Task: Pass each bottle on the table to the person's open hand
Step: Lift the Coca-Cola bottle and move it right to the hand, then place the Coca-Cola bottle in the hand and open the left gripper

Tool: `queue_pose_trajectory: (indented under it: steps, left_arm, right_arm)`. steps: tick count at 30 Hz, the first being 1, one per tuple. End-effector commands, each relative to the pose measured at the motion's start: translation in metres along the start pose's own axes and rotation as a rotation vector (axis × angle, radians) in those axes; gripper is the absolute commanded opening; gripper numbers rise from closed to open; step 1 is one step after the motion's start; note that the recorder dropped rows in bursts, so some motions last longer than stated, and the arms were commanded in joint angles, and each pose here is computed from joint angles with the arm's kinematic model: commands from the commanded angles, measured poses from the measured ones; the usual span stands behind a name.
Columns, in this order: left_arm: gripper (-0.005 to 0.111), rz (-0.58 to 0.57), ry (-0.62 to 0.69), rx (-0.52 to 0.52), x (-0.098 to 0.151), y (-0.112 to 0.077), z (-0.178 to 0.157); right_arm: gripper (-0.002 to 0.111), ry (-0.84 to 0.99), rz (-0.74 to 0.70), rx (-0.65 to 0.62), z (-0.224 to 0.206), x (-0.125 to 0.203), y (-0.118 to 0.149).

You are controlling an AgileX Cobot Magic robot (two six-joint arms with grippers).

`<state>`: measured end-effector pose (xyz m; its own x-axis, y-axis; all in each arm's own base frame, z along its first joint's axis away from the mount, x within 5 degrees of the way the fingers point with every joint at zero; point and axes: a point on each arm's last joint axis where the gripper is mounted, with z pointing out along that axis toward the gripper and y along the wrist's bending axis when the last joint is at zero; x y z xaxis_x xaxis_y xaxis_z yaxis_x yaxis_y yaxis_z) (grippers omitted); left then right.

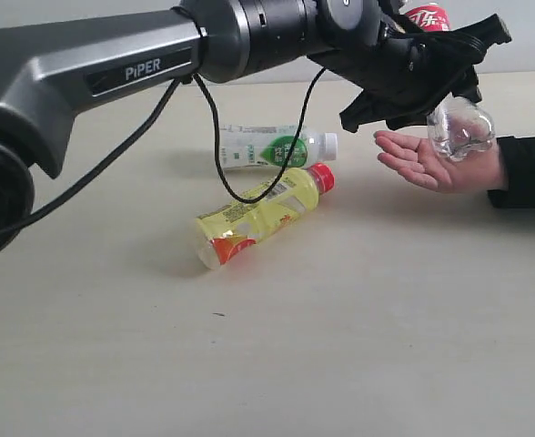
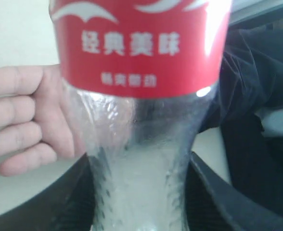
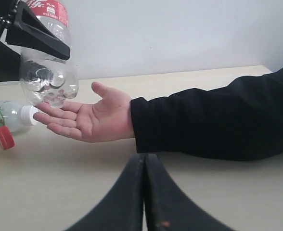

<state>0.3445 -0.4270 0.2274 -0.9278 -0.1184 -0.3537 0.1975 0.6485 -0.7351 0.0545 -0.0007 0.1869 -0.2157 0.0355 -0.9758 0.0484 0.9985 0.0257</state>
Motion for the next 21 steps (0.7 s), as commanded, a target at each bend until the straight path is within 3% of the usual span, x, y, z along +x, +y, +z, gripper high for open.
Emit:
queue_pose_trajectory:
  steps: [1, 21]
  left_arm:
    - [0.000, -0.026, -0.064, 0.040, -0.009, 0.005, 0.007]
    - [0.004, -0.132, -0.057, 0.022, 0.004, 0.045, 0.053]
  right_arm:
    - [0.000, -0.003, -0.002, 0.005, 0.000, 0.001, 0.000]
    - [0.000, -0.003, -0.002, 0.005, 0.000, 0.001, 0.000]
